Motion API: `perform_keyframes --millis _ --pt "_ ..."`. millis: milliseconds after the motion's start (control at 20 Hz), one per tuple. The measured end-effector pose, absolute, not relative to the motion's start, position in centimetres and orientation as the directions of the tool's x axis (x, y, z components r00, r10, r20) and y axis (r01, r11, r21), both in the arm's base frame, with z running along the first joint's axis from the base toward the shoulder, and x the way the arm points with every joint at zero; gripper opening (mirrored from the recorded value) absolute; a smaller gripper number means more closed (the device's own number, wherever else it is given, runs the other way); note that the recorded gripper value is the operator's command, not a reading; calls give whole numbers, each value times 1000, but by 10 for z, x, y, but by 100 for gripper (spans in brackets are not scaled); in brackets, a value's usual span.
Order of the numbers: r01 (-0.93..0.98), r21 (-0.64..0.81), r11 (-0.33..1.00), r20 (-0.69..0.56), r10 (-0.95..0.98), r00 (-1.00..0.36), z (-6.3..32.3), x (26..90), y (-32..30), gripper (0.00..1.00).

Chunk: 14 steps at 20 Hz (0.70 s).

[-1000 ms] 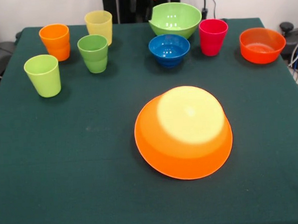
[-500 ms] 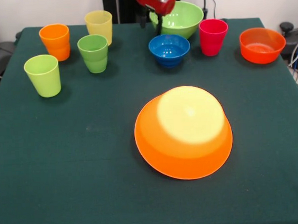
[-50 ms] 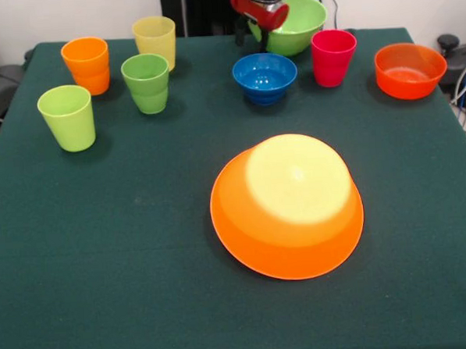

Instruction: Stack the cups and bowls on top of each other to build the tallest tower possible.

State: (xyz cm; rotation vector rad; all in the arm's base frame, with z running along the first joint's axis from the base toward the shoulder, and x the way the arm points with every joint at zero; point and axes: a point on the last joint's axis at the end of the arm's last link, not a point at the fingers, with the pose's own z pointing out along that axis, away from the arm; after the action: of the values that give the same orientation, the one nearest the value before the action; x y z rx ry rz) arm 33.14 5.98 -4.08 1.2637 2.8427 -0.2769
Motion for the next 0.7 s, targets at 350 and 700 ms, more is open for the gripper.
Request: perform_keyframes --millis 350,700 --pt "735 -227 639 -61 744 -665 -15 328 57 100" --pt "754 -281 594 -96 764 -638 19 350 15 100"
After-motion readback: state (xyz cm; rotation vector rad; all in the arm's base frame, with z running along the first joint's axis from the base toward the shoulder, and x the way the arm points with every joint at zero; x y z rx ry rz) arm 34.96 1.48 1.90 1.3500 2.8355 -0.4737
